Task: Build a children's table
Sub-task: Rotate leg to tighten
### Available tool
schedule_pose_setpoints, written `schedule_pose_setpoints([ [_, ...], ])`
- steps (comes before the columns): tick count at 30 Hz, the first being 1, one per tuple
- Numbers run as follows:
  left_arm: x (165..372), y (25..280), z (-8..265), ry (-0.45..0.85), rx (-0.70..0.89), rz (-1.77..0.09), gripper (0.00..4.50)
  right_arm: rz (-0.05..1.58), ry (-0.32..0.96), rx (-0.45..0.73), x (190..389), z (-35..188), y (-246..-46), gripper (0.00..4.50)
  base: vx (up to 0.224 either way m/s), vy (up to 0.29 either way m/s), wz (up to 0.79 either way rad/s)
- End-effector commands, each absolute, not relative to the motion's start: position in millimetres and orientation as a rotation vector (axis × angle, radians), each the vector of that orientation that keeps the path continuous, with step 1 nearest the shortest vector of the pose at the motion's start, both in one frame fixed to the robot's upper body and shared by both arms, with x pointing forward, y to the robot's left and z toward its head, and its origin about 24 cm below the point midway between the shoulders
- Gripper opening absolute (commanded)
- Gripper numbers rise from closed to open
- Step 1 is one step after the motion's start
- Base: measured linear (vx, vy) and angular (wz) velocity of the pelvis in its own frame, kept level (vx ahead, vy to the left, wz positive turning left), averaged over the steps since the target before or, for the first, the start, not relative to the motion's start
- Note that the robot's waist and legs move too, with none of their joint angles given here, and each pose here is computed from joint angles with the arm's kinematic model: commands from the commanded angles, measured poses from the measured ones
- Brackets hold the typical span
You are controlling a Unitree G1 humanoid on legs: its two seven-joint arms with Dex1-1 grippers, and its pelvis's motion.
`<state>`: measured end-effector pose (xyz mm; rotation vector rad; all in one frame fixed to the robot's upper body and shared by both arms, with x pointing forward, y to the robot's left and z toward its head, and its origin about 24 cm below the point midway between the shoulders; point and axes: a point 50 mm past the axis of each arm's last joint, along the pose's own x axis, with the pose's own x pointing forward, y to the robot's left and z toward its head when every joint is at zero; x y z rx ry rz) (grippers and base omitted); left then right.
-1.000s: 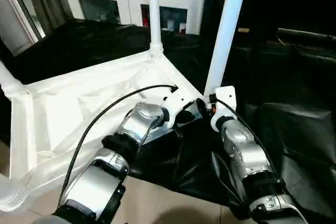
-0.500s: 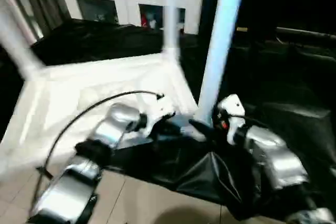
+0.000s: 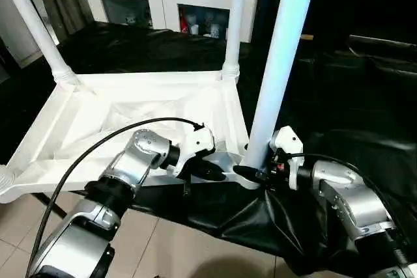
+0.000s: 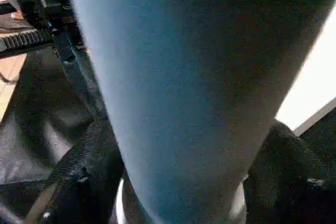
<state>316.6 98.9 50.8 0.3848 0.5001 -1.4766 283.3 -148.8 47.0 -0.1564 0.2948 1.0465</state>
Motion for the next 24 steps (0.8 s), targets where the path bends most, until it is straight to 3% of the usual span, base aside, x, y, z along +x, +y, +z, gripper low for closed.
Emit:
schedule_pose_setpoints([
  [1,313,94,52,0.491,0.374,-1.519,0.0,1.041,0.316,-0.174,281.5,45,-151.9,2.96,0.0,0.0,0.0],
  [9,318,94,51,0.488,0.369,-1.426,0.0,0.973,0.314,-0.122,283.0,41,-151.6,2.56,0.0,0.0,0.0],
  [16,348,76,52,0.462,0.355,-1.069,0.0,0.551,0.326,-0.002,298.9,24,-145.6,2.1,0.0,0.0,0.0],
  [19,351,72,53,0.462,0.355,-1.027,0.0,0.481,0.336,0.01,301.1,21,-143.9,2.05,0.0,0.0,0.0],
  [21,357,58,54,0.456,0.359,-0.923,0.0,0.313,0.352,0.027,307.1,16,-129.5,2.04,0.0,0.0,0.0],
  [24,357,44,54,0.443,0.363,-0.922,0.0,0.313,0.314,0.04,310.9,22,-105.9,2.04,0.0,0.0,0.0],
])
